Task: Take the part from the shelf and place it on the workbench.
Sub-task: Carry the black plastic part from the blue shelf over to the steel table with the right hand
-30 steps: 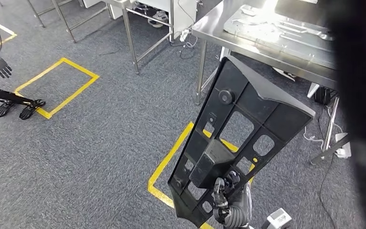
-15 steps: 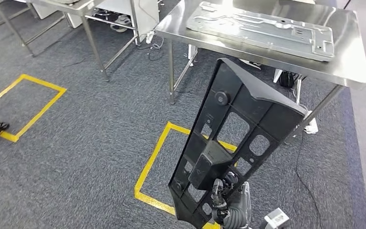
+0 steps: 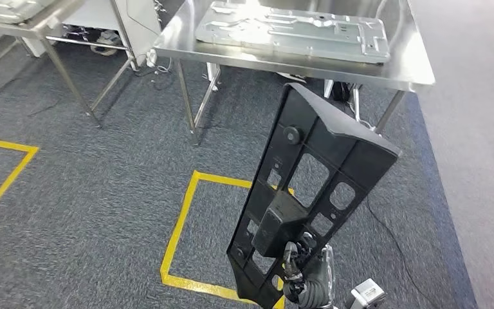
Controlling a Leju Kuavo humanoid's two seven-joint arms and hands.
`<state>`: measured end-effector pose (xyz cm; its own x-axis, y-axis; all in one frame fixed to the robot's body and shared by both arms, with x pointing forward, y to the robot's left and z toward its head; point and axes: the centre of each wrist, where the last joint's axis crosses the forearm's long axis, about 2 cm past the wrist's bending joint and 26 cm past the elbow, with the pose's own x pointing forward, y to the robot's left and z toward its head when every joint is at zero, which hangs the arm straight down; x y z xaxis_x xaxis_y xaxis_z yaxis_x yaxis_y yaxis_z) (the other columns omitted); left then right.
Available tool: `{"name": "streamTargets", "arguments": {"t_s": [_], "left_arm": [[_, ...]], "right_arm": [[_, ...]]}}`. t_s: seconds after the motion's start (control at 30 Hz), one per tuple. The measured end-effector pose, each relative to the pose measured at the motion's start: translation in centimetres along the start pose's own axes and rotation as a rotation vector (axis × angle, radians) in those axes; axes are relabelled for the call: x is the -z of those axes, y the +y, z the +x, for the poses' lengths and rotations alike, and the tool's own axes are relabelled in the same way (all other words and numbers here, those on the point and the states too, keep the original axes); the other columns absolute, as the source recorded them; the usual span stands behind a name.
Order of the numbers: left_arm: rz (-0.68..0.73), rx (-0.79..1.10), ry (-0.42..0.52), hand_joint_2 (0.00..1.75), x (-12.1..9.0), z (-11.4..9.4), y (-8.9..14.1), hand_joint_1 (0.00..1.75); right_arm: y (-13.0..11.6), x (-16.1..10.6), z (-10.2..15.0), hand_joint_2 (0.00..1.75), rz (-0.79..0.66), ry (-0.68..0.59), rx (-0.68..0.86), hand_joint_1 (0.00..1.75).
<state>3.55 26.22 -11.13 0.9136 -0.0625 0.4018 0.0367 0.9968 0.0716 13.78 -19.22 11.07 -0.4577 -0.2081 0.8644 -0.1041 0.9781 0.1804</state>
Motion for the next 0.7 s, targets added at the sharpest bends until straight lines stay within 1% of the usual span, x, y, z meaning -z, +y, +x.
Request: {"name": "streamTargets", "arguments": {"t_s": [0.43, 0.6, 0.7], "left_arm": [[-0.004, -0.005, 0.001, 1.75, -0.01, 0.02, -0.15, 0.00], [-0.025, -0.016, -0.013, 1.75, 0.15, 0.52, -0.16, 0.00], [-0.028, -0.017, -0.009, 1.75, 0.08, 0.27, -0.07, 0.00]], "right_arm": [[-0.12, -0.16, -0.29, 1.75, 0.007, 0.011, -0.009, 1.75], [-0.05, -0.13, -0.27, 1.75, -0.002, 0.009, -0.052, 1.75], [0.16, 0.03, -0.27, 1.75, 0.002, 0.004, -0.073, 1.75]]}}
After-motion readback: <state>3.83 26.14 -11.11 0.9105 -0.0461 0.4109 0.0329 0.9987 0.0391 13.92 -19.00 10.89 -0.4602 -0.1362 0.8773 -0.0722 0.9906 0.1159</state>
